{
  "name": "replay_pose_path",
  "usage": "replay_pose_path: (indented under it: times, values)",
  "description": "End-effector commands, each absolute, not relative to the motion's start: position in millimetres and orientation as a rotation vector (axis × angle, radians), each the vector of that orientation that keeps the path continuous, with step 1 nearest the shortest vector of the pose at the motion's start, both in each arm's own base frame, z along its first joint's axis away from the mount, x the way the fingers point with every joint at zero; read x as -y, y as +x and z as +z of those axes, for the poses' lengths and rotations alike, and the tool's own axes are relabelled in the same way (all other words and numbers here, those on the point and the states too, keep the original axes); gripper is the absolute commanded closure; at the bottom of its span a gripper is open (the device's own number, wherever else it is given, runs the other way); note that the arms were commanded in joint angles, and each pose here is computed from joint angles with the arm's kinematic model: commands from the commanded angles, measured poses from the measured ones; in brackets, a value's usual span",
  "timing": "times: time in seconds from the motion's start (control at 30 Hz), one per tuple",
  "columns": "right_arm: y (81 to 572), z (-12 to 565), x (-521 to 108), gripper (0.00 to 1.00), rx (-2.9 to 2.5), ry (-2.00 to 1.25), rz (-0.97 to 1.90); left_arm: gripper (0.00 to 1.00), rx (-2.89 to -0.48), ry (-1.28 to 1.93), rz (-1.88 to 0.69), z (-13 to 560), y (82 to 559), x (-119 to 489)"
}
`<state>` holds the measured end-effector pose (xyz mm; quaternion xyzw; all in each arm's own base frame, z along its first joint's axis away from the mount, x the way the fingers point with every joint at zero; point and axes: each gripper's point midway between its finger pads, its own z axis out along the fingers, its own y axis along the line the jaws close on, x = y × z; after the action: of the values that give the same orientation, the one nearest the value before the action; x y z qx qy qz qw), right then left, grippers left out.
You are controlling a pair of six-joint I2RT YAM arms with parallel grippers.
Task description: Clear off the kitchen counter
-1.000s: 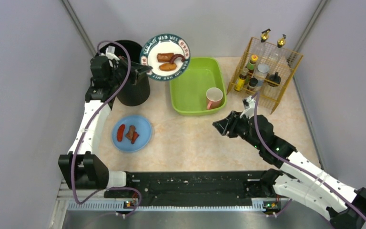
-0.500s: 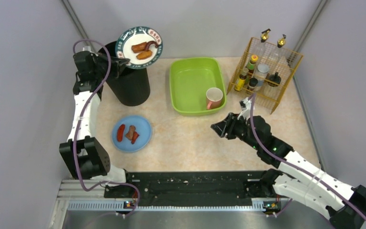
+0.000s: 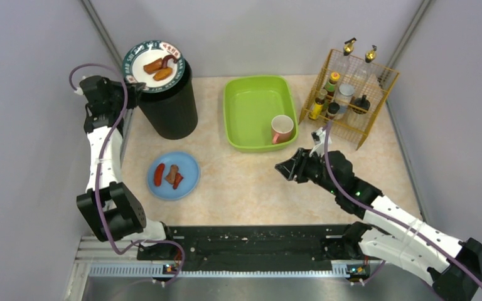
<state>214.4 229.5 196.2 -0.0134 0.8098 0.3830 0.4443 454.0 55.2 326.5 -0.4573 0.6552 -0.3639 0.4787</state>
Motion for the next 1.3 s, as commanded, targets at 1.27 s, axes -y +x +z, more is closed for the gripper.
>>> replay_pose_path:
  times: [1.27]
  values:
    - [210,193,-233,0.55,-1.971,-0.054,1.010,1.00,-1.445,-0.836,-0.031,392,428,-116]
